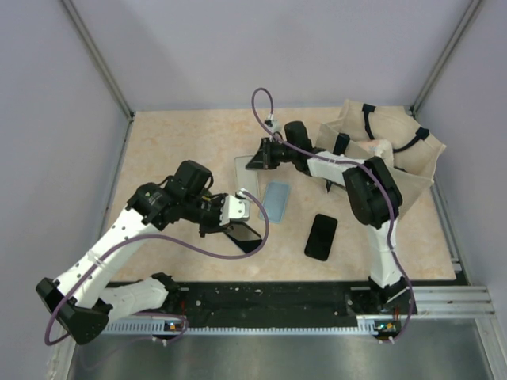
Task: Take the phone out of the phone case
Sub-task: Place the phone case at the center of the board.
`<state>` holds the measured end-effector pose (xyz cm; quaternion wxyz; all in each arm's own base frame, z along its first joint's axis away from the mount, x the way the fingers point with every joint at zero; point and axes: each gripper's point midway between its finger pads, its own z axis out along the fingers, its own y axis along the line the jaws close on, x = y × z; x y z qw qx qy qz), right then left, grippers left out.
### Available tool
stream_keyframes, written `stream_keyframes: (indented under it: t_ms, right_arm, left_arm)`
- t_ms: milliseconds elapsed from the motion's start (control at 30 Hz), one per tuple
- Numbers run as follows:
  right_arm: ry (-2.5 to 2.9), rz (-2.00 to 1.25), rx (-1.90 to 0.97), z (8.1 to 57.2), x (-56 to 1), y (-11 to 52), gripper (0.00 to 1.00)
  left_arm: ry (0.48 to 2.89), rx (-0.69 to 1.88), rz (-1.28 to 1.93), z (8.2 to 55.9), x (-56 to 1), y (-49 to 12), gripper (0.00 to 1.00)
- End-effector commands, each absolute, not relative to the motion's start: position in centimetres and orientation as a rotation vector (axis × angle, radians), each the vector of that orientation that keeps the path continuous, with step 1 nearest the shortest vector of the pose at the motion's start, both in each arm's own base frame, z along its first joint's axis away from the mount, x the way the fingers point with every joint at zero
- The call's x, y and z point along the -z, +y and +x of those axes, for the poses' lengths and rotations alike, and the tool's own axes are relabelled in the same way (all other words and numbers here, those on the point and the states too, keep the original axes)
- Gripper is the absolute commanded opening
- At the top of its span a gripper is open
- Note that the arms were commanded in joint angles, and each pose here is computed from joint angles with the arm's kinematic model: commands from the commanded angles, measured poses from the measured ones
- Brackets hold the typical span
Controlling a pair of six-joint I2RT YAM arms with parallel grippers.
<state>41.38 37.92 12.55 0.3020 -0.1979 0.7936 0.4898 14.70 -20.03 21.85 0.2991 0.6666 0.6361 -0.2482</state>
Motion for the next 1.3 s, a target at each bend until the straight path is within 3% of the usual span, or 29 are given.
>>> stream_keyframes:
  t_ms: [0,367,700,1267]
  right_arm:
    - [1.999,-0.455,-1.417,43.7,-14.1,39.5,0.0]
    - [2.082,-0.392,-1.389,44.0,-9.5,39.0,0.0]
    - [2.162,-0.357,-1.308,43.5,-6.3,37.8,0.29]
    - [2.207,-0.398,-1.092,43.9,-7.1,35.7,0.48]
  left_arm:
    - [1.594,0.706,1.744,14.5,-24.5,-21.1,0.0]
    - [1.587,0.719,1.733,14.8,-24.7,-21.6,0.0]
    - [1.571,0.731,1.721,14.7,-25.0,-21.8,0.0]
    - [1.568,0.718,1.709,14.8,-25.0,-21.7,0.0]
